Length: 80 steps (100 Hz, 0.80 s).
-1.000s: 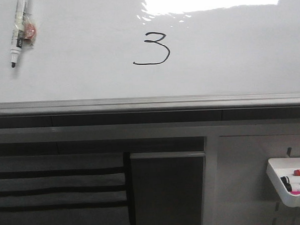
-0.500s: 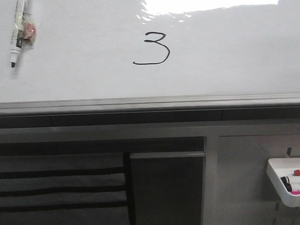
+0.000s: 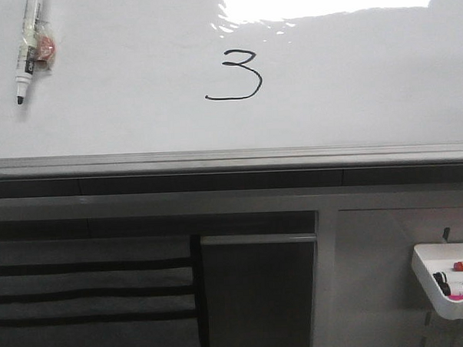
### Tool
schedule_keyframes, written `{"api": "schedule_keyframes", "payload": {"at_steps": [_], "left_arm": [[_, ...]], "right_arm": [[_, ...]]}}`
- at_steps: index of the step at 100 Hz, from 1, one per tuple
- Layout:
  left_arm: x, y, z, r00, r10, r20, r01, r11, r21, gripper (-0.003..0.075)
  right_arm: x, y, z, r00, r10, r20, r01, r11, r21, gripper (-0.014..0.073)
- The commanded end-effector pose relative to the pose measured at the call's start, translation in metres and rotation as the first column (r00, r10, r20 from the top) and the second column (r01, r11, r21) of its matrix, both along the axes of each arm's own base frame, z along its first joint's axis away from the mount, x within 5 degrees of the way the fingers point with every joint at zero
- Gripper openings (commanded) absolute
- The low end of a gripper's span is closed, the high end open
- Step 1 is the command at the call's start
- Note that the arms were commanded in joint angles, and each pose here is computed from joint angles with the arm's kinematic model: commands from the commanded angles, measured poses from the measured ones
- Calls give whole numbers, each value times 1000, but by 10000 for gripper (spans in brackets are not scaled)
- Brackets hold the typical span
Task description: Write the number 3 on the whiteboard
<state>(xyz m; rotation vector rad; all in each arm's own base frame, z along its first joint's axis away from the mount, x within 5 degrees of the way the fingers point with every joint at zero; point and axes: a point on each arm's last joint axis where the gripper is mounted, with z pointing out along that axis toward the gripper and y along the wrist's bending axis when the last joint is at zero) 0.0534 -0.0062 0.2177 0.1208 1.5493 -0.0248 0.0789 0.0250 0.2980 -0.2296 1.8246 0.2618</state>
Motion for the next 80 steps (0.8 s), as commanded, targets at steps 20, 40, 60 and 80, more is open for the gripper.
{"api": "schedule_keyframes", "payload": {"at_steps": [20, 40, 60, 80], "left_arm": [[0, 3, -2, 991, 34, 131, -27, 998, -48, -20], [0, 3, -3, 992, 24, 126, -19, 999, -47, -20], [0, 3, -3, 992, 24, 126, -19, 999, -47, -20], [0, 3, -3, 992, 24, 126, -19, 999, -47, -20]], "right_arm": [[1, 1, 14, 996, 4, 87, -6, 1000, 25, -69], [1, 1, 14, 996, 4, 87, -6, 1000, 25, -69], [1, 1, 14, 996, 4, 87, -6, 1000, 25, -69], [1, 1, 14, 996, 4, 87, -6, 1000, 25, -69]]}}
